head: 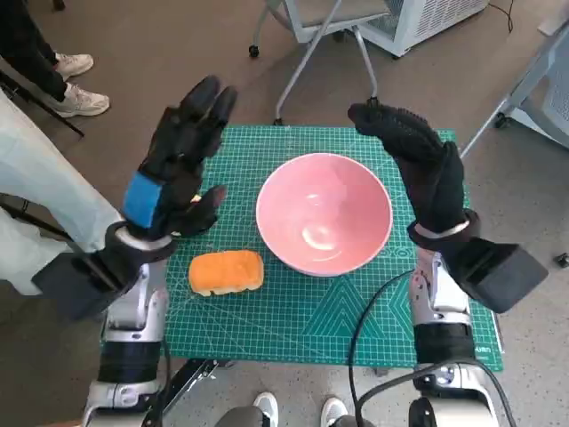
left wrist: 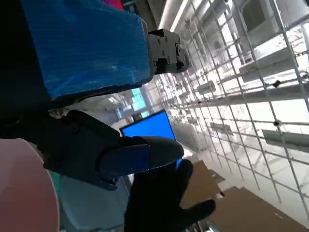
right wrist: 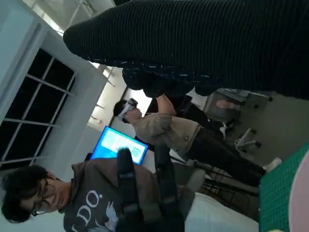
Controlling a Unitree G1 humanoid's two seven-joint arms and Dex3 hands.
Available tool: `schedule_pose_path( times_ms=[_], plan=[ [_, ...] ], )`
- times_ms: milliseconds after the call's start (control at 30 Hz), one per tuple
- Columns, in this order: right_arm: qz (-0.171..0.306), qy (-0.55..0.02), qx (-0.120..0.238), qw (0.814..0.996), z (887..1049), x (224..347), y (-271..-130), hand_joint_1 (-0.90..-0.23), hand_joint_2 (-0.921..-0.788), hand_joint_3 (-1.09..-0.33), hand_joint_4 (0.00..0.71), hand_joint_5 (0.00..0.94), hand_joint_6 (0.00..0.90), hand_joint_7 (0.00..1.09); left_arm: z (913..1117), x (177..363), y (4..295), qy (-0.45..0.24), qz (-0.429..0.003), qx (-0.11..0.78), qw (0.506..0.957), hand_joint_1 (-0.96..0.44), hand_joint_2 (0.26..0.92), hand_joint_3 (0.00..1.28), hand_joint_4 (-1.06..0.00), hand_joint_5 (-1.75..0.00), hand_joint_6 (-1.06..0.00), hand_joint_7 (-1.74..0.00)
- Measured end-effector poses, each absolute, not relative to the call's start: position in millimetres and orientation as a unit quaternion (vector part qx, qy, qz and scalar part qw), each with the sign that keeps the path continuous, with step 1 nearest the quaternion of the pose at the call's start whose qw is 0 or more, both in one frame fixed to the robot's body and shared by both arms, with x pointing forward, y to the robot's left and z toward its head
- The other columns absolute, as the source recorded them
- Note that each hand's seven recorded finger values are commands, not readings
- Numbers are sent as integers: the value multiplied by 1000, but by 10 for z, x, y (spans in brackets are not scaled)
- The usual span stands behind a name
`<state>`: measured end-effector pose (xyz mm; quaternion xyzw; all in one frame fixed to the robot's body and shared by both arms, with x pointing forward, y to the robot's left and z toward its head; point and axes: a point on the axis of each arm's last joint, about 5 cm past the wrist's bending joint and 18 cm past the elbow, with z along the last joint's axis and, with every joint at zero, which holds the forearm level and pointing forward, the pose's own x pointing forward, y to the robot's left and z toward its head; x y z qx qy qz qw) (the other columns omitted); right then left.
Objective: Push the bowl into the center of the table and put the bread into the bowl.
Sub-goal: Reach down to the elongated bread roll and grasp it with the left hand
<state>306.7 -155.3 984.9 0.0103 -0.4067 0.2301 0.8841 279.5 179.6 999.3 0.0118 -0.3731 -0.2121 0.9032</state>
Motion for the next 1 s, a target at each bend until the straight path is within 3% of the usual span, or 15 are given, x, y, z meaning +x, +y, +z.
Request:
schedule_pose_path(
  times_ms=[233,333,433,467,633,800,1000],
  plan=[
    [226,-403,12,886,9841,3057,-1551,-690,-921,-729,183,2,90,504,10018,2810,1793,-370,-223,12,902,-701,921,477,-117,0,1,-337],
    [224,-405,12,886,9846,3051,-1549,-690,-921,-729,182,2,89,503,10043,2802,1818,-371,-224,27,901,-688,897,351,-120,-2,1,-351],
    [223,-405,13,886,9846,3043,-1545,-689,-921,-731,182,1,87,503,10119,2772,1882,-378,-225,83,895,-533,784,151,-145,-9,1,-442],
    [223,-405,13,887,9843,3040,-1545,-688,-921,-731,181,1,87,503,10154,2757,1913,-379,-225,114,891,-394,732,99,-165,-15,-33,-456],
    [222,-409,13,885,9855,3034,-1546,-686,-921,-733,180,0,84,505,10369,2622,2078,-339,-225,282,869,-29,666,21,-187,-4,-220,-227],
    [220,-414,12,883,9876,3030,-1549,-685,-921,-735,179,0,82,507,10495,2482,2176,-256,-213,376,865,72,666,9,-171,-1,-279,-102],
    [220,-417,12,882,9889,3027,-1545,-677,-921,-738,178,0,79,511,10516,2303,2179,-163,-192,439,863,62,669,7,-175,-3,-295,-60]
  ],
)
